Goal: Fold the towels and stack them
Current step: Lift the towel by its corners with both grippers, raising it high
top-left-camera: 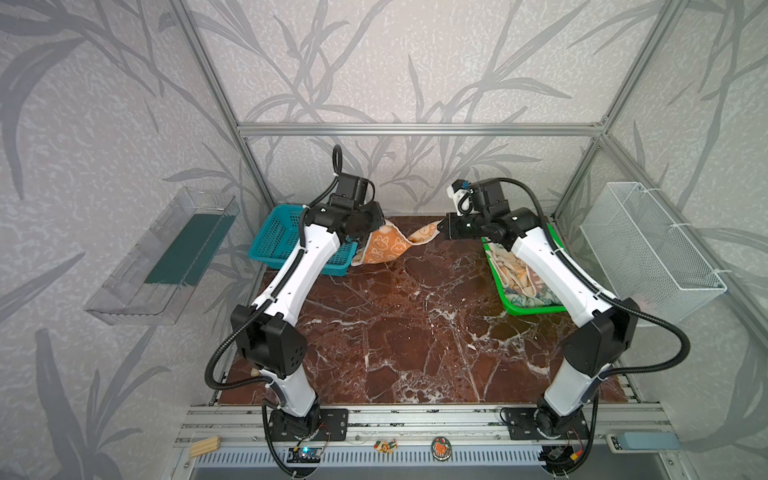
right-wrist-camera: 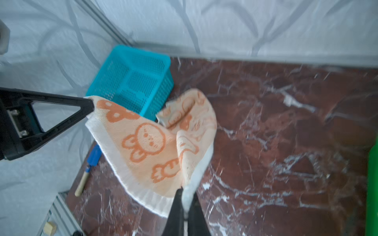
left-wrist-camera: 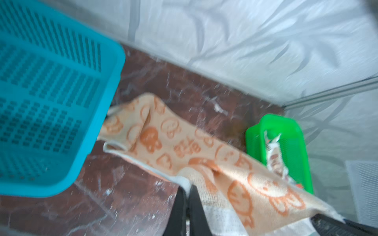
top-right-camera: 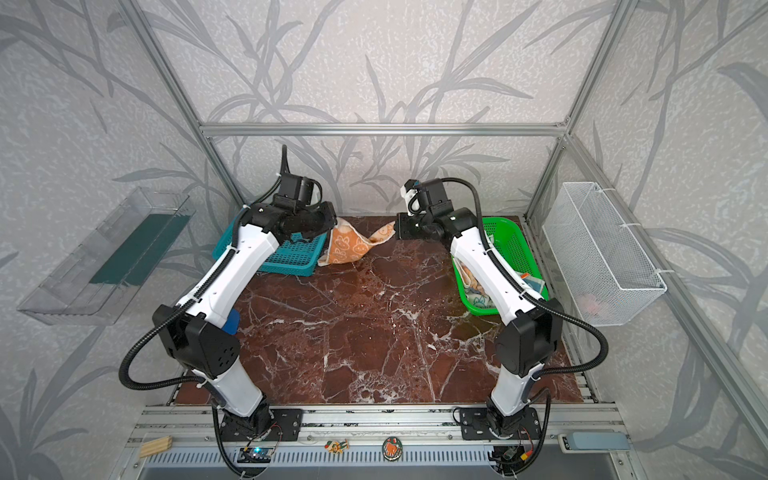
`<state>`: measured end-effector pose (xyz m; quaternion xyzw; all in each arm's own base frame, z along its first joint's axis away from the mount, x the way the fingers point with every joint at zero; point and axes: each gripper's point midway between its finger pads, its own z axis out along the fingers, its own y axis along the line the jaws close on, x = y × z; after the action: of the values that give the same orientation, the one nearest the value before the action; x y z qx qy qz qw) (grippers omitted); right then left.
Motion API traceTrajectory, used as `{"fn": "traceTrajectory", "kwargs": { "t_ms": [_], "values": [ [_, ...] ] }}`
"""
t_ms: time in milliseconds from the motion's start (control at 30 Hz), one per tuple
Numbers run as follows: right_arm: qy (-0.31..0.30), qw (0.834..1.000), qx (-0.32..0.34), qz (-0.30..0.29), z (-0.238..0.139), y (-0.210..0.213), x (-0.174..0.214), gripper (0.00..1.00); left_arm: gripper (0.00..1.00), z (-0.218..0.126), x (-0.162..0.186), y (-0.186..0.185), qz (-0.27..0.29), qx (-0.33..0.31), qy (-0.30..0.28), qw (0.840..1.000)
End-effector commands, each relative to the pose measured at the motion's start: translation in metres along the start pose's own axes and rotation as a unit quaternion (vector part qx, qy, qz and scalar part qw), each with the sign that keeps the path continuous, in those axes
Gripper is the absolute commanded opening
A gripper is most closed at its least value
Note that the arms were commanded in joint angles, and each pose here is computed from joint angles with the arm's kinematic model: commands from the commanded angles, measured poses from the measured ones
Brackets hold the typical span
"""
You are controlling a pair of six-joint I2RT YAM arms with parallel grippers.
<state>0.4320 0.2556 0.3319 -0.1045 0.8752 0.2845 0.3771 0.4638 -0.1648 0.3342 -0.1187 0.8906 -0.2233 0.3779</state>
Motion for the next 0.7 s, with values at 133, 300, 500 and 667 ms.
{"fn": "traceTrajectory", "kwargs": {
  "t_ms": [133,300,500,667],
  "values": [
    [-0.092,0.995,0.005,-0.027,-0.061,0.014,-0.088,0.00,0.00,-0.030,-0.075,-0.026,0.014,0.025,-0.050,0.998],
    [-0.124,0.991,-0.007,-0.054,-0.094,0.034,-0.113,0.00,0.00,-0.049,-0.093,-0.044,0.006,0.076,-0.083,0.994],
    [-0.113,0.991,-0.022,-0.069,-0.119,0.048,-0.100,0.00,0.00,-0.098,-0.091,-0.050,0.027,0.089,-0.120,0.988],
    [-0.132,0.987,-0.029,-0.090,-0.144,0.059,-0.087,0.00,0.00,-0.138,-0.072,-0.059,0.063,0.087,-0.130,0.986]
  ]
}}
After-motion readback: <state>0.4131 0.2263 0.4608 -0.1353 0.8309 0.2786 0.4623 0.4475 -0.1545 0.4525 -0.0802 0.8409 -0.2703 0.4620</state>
